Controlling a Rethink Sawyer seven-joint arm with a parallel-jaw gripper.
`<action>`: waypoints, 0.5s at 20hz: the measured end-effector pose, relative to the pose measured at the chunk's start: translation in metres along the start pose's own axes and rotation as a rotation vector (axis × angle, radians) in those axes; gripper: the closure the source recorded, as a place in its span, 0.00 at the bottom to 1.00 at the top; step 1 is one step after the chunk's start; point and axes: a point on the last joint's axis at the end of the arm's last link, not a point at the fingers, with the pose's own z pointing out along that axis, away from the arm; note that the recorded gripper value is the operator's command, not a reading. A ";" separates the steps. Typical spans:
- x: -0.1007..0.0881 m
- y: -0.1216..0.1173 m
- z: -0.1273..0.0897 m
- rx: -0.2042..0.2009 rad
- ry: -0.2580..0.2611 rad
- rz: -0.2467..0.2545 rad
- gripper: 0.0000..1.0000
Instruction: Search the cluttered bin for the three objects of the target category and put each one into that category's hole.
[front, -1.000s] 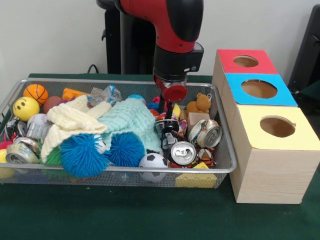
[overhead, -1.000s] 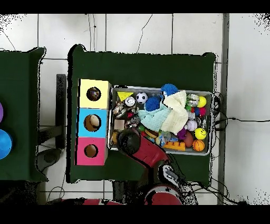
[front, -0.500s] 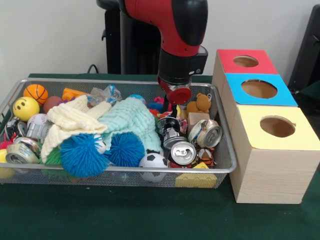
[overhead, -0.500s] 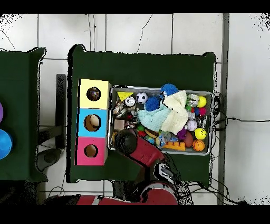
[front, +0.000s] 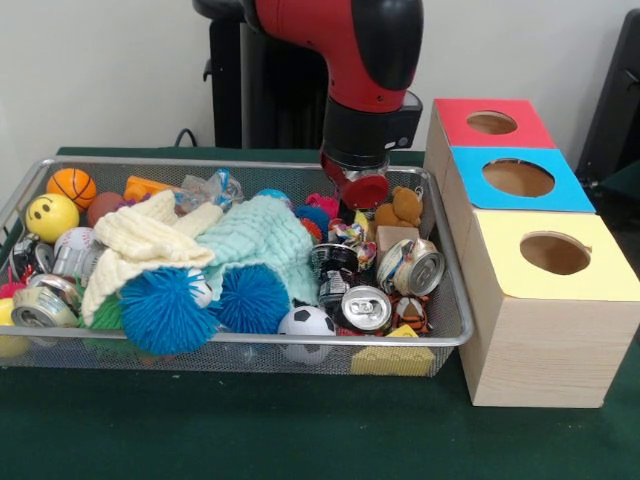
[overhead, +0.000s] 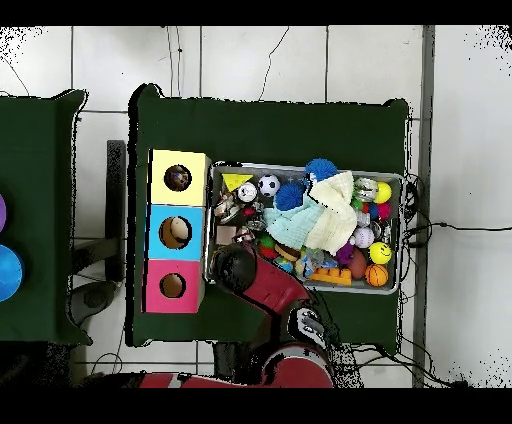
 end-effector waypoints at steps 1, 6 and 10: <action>0.001 0.000 0.000 0.000 0.000 -0.001 1.00; 0.005 0.002 -0.001 -0.009 -0.016 -0.015 1.00; 0.008 0.004 -0.002 -0.022 -0.030 -0.025 1.00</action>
